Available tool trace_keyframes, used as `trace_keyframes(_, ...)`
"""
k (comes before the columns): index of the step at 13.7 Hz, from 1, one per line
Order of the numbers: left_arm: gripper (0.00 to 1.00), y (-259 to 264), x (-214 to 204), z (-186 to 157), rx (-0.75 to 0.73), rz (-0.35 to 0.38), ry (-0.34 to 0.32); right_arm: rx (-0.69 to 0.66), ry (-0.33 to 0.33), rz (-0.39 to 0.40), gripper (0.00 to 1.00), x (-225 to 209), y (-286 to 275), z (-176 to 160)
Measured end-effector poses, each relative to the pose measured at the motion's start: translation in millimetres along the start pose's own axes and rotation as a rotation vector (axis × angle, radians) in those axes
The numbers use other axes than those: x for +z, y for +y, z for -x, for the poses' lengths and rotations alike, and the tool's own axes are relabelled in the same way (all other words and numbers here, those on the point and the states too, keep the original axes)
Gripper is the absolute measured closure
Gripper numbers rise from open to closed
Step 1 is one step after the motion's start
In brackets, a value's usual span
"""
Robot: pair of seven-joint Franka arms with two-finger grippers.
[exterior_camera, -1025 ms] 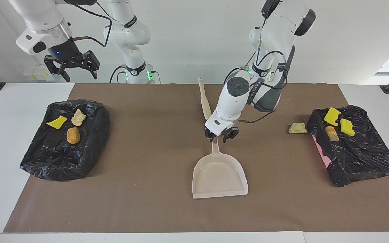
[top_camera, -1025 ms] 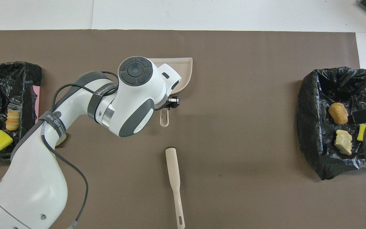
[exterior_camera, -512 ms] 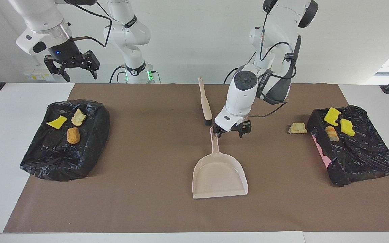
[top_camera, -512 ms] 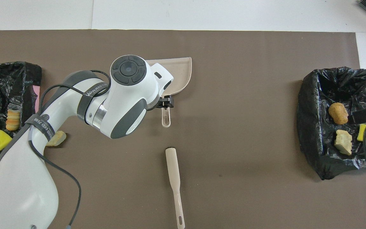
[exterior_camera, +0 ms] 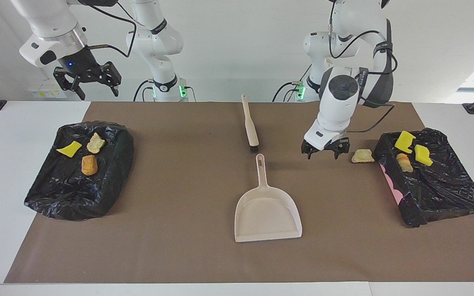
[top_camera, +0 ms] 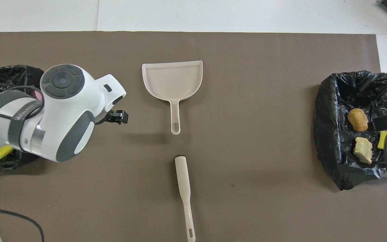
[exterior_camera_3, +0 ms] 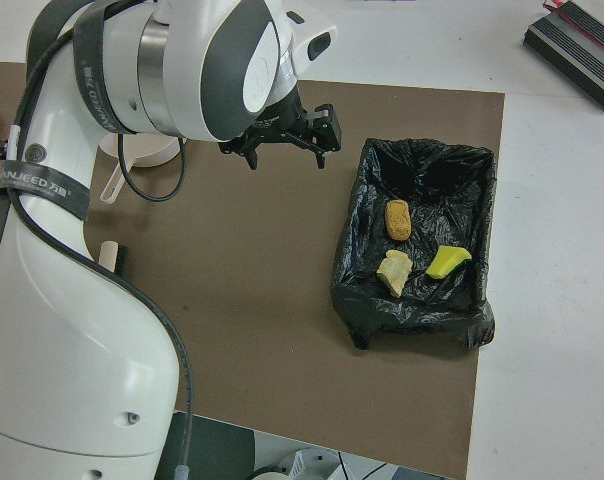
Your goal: Sweep and dump trash in bin
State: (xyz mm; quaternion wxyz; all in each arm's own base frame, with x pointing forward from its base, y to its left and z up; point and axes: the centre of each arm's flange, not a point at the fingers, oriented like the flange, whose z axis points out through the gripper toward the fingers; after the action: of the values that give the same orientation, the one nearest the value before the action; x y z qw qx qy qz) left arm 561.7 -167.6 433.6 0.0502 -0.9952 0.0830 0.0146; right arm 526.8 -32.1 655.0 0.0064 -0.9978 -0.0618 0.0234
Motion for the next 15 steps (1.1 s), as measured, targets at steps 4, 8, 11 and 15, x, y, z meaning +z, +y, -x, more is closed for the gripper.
trace_keyframes(4,0.00,-71.1,-9.6,20.7,0.089,0.023,0.003,0.000,0.000,0.000,0.00,0.0,0.0,0.0)
trace_keyframes(8,0.00,-101.9,-13.5,32.1,0.099,0.024,0.007,0.000,0.000,0.000,0.00,0.0,0.0,0.0)
trace_keyframes(11,0.00,-112.0,-16.2,33.8,0.109,0.025,0.012,0.000,0.000,0.000,0.00,0.0,0.0,0.0)
trace_keyframes(15,0.00,-128.5,-43.1,33.5,0.096,0.030,0.020,0.000,0.000,0.000,0.00,0.0,0.0,0.0)
